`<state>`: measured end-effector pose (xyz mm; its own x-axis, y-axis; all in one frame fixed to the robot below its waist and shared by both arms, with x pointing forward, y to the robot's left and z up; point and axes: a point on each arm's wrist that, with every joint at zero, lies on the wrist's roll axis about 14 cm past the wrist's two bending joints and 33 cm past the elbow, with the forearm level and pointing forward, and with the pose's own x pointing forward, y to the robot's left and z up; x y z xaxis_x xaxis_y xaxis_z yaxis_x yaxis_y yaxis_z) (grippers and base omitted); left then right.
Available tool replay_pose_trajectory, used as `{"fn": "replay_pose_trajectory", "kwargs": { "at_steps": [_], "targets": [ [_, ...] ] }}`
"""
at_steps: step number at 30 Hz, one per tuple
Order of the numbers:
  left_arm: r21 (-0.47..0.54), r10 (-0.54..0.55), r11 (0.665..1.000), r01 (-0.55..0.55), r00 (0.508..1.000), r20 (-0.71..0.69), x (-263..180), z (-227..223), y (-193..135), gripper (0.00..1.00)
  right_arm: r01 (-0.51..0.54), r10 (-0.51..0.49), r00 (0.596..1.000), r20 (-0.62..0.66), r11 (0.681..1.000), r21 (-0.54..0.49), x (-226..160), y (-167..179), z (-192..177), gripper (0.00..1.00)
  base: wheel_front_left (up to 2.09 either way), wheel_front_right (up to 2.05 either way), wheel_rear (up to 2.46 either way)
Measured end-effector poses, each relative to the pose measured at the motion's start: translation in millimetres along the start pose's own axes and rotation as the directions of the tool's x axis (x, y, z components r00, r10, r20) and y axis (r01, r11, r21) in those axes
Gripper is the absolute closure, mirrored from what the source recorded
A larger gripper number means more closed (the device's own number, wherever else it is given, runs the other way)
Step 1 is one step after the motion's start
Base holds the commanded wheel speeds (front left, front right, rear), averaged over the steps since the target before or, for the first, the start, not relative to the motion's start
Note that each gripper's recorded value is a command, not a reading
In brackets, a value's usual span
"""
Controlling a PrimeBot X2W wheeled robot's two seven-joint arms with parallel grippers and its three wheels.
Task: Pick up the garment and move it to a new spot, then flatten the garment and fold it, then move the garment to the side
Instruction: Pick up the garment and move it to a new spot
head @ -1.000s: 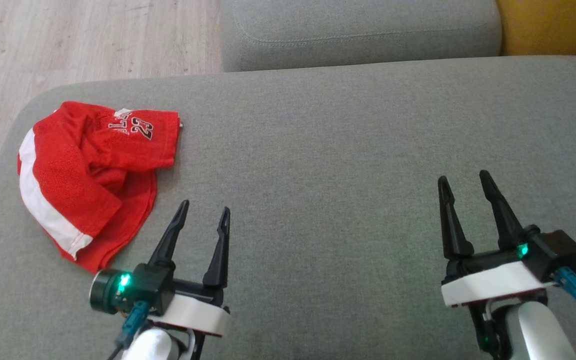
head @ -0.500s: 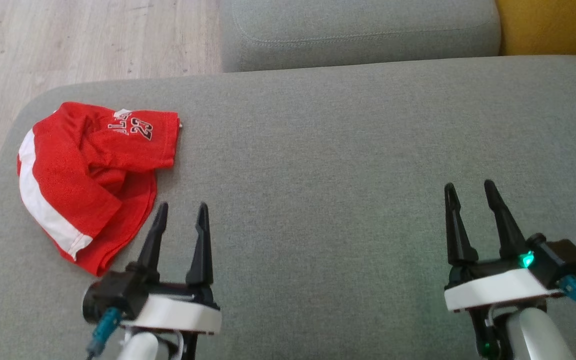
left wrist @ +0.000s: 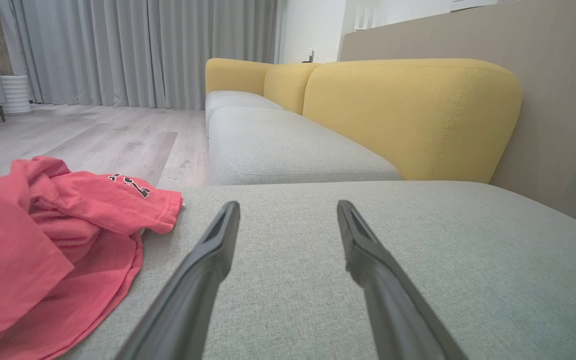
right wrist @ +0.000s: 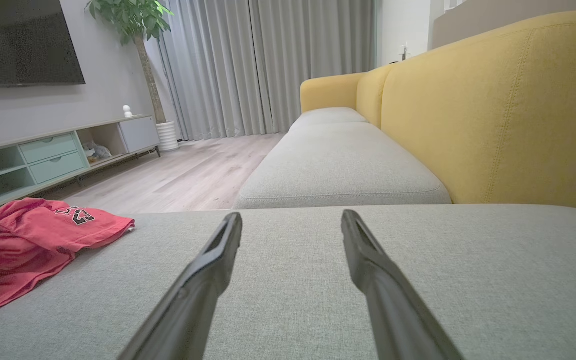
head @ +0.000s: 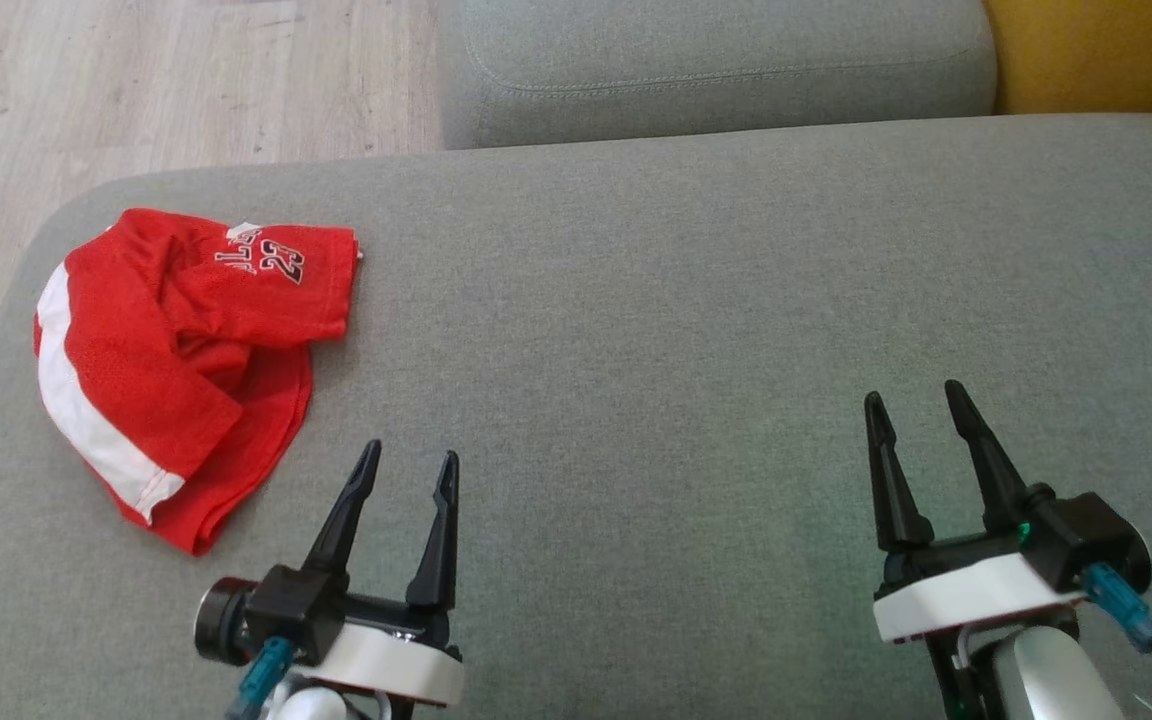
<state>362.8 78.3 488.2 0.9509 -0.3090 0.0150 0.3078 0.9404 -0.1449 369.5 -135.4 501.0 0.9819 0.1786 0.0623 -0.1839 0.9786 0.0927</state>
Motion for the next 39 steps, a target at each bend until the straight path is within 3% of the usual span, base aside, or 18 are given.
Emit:
{"fn": "replay_pose_trajectory", "kwargs": {
  "at_steps": [13,22,39],
  "targets": [
    [-0.005,0.035,0.999,-0.035,0.999,0.013,-5.4,3.6,8.0,0.0,-0.059,0.059,0.998,0.01,0.998,0.024,4.4,20.1,2.4,0.0,0.0,0.0,0.0],
    [0.009,0.156,0.988,-0.157,0.987,0.045,-26.9,13.4,41.8,0.0,-0.19,0.19,0.982,0.008,0.981,0.051,9.1,64.0,0.8,0.0,0.0,0.0,0.0],
    [-0.003,0.436,0.9,-0.437,0.897,0.069,-112.1,13.0,103.7,0.0,-0.502,0.505,0.863,-0.005,0.859,0.1,-0.6,173.4,-3.8,0.0,0.0,0.0,0.0]
  ]
}}
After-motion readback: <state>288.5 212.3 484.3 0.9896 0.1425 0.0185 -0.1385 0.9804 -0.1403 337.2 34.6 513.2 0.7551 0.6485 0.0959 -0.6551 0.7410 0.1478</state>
